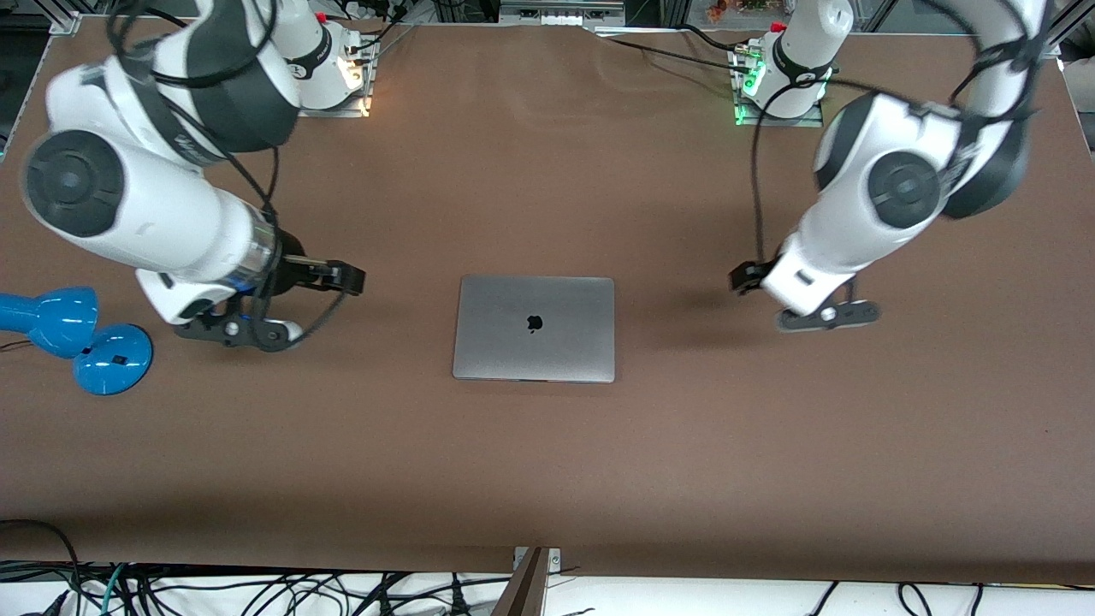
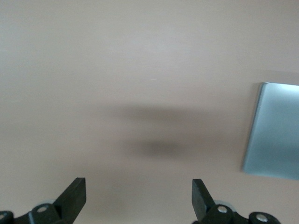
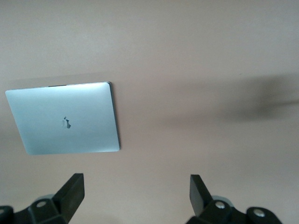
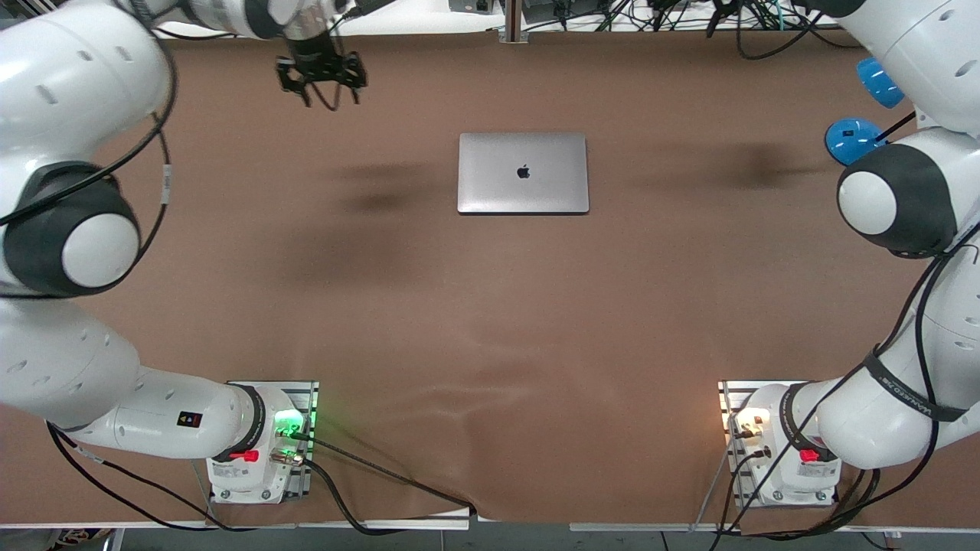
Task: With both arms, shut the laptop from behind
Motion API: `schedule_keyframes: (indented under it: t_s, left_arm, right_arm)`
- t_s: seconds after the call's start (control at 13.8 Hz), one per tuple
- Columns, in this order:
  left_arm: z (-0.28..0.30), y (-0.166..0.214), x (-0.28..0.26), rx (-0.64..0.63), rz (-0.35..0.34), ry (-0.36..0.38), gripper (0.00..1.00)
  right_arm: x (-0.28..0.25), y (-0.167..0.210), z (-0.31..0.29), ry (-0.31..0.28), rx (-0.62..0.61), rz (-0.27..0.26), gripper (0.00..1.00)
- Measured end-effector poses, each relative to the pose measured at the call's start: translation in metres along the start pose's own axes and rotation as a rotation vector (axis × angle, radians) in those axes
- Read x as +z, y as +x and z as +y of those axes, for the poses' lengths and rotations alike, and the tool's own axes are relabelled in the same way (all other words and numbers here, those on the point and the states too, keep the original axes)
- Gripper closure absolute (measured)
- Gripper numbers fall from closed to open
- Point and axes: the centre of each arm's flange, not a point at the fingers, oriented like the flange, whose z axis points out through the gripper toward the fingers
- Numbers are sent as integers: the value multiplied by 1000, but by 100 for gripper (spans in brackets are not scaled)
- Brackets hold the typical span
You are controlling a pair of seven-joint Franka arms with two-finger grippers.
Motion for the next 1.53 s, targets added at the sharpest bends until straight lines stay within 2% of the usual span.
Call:
schedule_keyframes:
  t_s: [0.36,0.65,1.02,1.31,1.53]
  left_arm:
    - [-71,-56,-73,-24,41,-3,0]
    - [-100,-83,-105,12,46,-19,0]
    - [-146,-80,-122,17,30,-42,0]
    - [-135,-67,-163,27,15,-21,0]
    - [-116,-44,-167,48,-8,-5,0]
  right_arm:
    - [-31,4,58,12,-34,16,0]
    - [-54,1,86,-44,-43,67,0]
    - [-78,1,135,-40,-59,100,0]
    - [-74,8,169,-37,-50,95,0]
    - [-67,11,178,-36,-45,85,0]
